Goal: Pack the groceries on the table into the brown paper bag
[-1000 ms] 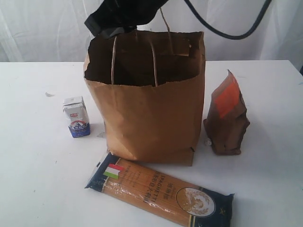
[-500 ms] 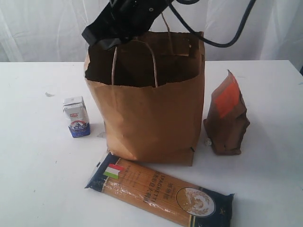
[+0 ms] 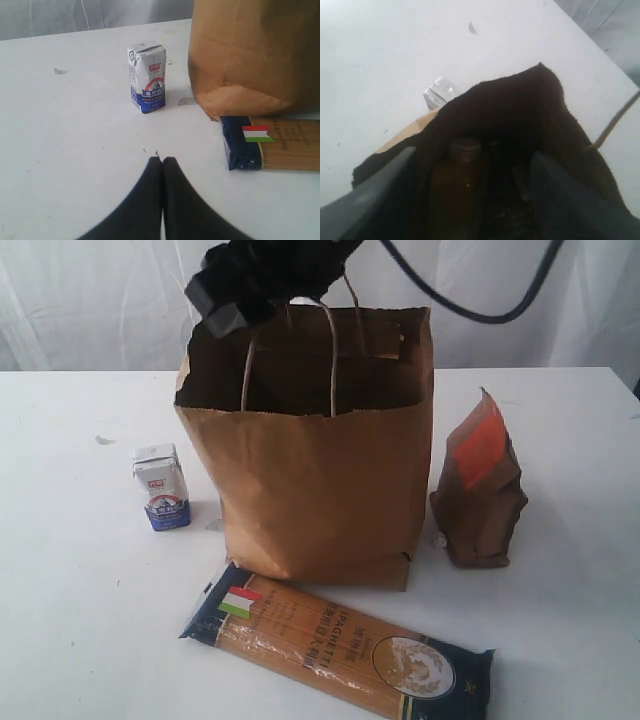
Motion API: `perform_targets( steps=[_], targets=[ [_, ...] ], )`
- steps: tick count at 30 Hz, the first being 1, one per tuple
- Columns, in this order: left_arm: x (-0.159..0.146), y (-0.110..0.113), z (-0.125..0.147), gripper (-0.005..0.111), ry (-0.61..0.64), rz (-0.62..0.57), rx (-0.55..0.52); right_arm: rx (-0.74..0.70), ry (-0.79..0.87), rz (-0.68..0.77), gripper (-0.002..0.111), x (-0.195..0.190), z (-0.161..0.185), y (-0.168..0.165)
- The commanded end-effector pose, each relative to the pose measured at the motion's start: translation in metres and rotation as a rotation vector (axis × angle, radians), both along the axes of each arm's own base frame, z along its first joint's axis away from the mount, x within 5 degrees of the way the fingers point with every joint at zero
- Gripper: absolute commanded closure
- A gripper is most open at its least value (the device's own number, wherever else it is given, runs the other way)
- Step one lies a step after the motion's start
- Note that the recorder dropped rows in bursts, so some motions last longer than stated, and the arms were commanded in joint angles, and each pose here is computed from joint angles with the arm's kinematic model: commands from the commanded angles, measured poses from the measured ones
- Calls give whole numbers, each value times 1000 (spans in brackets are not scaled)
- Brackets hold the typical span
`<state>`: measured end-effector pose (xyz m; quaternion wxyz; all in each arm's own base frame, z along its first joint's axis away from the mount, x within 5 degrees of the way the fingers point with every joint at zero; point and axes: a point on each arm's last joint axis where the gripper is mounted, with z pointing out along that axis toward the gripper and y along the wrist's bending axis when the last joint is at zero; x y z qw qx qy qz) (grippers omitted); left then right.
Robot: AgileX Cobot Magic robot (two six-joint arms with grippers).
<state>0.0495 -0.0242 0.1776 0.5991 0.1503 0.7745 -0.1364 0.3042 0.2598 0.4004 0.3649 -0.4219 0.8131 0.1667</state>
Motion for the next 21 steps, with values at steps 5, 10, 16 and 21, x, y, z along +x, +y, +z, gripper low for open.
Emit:
perform_targets(
  steps=[5, 10, 16, 21],
  targets=[
    [0, 0, -1, 107, 5, 2, -7, 124, -165, -2, 48, -51, 77, -41],
    [0, 0, -1, 107, 5, 2, -7, 152, -239, -4, 48, -83, 109, -68],
    [0, 0, -1, 107, 5, 2, -7, 99, -283, -50, 55, -116, 128, -103],
    [0, 0, -1, 107, 5, 2, -7, 101, -312, -85, 61, -149, 134, -133]
  ],
)
